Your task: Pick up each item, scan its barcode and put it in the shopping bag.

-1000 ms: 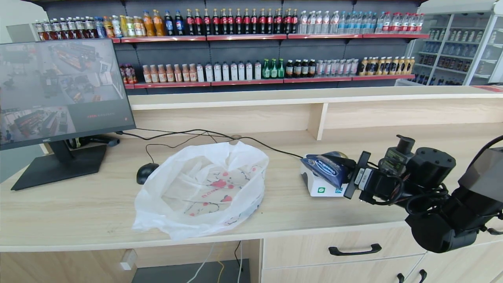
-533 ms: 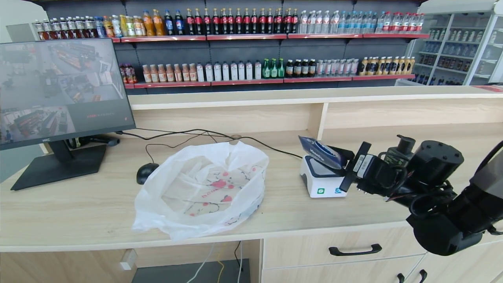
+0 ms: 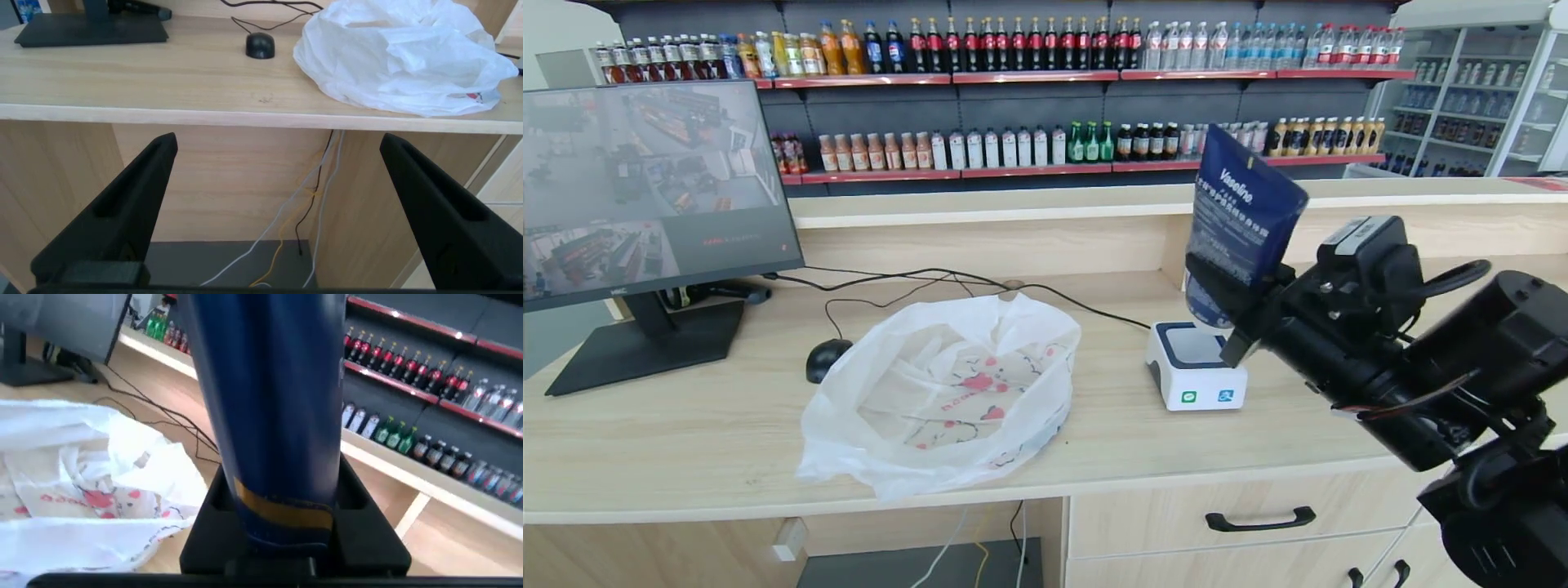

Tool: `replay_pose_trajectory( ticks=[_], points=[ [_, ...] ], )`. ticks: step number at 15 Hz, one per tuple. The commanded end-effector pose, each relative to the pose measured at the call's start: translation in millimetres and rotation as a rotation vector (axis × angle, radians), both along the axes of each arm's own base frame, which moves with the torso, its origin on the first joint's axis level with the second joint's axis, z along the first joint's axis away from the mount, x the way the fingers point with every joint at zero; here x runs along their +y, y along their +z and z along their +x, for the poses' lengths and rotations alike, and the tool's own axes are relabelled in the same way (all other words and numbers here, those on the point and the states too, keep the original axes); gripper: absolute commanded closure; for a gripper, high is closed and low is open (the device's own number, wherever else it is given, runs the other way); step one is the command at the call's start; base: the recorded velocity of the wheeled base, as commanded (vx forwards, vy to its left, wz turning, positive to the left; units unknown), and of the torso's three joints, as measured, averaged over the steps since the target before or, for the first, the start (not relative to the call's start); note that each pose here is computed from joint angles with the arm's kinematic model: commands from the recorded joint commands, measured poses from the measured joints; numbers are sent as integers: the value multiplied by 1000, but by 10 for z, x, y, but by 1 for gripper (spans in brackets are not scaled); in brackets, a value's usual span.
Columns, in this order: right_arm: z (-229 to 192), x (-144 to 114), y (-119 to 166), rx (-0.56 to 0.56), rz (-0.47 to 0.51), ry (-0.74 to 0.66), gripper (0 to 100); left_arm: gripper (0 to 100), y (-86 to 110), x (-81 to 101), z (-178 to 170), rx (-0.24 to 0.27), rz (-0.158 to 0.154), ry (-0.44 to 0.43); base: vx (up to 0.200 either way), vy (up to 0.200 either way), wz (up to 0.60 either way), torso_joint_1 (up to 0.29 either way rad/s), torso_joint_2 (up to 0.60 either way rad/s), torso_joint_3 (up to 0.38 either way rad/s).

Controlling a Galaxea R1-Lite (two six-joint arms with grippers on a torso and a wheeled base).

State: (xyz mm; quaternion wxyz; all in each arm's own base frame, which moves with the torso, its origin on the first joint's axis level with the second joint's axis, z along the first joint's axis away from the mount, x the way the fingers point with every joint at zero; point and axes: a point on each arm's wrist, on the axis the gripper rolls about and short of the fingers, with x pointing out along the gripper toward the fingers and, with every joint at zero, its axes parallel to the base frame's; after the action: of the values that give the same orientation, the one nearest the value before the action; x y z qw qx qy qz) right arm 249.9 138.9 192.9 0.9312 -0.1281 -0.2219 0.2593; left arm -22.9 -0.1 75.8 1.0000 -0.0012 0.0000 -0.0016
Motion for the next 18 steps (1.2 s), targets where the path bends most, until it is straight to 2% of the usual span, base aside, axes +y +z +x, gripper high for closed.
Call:
replay_pose_trajectory(
  ticks=[1, 2, 5, 12, 15, 18],
  points=[
    [-277, -24, 175, 1, 107, 11, 100, 0, -1, 0, 0, 0, -1, 0, 0, 0, 0, 0, 0, 0],
    [-312, -56, 190, 77, 239, 12, 100, 0, -1, 0, 0, 0, -1, 0, 0, 0, 0, 0, 0, 0],
    [-339, -118, 157, 186, 413, 7, 100, 0, -1, 0, 0, 0, -1, 0, 0, 0, 0, 0, 0, 0],
    [-353, -153, 97, 218, 427, -10, 100, 0, -1, 0, 0, 0, -1, 0, 0, 0, 0, 0, 0, 0],
    [-399, -179, 93, 226, 433, -5, 100, 0, -1, 0, 0, 0, -1, 0, -200, 0, 0, 7, 4, 2],
    [-421, -183, 101, 225, 436, 3, 100, 0, -1, 0, 0, 0, -1, 0, 0, 0, 0, 0, 0, 0]
  ],
)
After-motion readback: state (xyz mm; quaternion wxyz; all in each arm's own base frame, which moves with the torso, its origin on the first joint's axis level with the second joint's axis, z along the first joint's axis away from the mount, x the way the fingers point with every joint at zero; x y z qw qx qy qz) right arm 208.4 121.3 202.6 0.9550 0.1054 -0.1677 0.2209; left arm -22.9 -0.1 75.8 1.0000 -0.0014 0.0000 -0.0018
